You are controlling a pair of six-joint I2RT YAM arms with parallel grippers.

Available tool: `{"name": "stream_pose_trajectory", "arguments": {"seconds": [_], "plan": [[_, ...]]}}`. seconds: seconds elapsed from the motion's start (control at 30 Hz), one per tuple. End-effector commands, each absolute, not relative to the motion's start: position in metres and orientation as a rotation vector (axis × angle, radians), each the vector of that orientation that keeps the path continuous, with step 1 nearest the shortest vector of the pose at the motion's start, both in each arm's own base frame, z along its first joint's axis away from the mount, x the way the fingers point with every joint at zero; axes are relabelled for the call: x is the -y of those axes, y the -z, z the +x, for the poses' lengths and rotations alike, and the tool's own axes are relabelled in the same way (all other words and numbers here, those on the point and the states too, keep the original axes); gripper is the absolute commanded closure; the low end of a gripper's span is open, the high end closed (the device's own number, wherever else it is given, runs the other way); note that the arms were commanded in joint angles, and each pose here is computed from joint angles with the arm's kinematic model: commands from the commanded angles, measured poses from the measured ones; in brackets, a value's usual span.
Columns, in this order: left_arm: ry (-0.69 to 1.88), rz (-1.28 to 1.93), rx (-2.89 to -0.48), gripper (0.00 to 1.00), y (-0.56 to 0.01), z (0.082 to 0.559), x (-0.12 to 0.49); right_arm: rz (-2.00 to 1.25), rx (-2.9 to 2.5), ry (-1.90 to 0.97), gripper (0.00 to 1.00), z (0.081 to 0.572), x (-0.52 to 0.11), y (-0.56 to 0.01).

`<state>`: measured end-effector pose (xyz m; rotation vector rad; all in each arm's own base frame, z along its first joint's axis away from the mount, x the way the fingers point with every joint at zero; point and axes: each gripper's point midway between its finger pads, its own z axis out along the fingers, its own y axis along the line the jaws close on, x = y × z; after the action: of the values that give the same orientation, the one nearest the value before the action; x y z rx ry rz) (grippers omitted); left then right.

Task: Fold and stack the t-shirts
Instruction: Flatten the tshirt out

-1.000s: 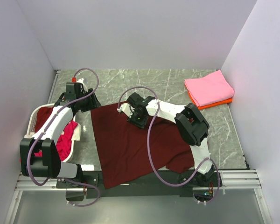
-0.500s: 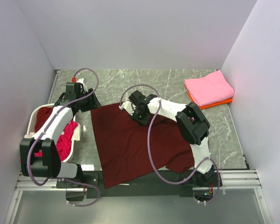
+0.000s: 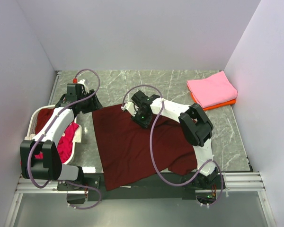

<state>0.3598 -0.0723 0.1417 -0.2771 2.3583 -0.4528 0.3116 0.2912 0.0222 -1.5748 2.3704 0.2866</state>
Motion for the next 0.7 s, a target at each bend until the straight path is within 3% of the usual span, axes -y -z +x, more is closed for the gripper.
{"name": "stream_pose_trajectory", "arguments": {"seconds": [0.0, 0.23, 0.67], "plan": [[0.450, -0.236, -2.323, 0.42, -0.150, 0.363, 0.072, -1.529, -2.336, -0.331, 0.66, 0.322, -0.299, -0.046], [0.448, -0.235, -2.321, 0.41, -0.150, 0.363, 0.072, -1.520, -2.348, -0.335, 0.72, 0.326, -0.295, -0.045], [0.451, -0.239, -2.326, 0.42, -0.149, 0.362, 0.072, -1.545, -2.390, -0.362, 0.70, 0.319, -0.293, -0.032]]}}
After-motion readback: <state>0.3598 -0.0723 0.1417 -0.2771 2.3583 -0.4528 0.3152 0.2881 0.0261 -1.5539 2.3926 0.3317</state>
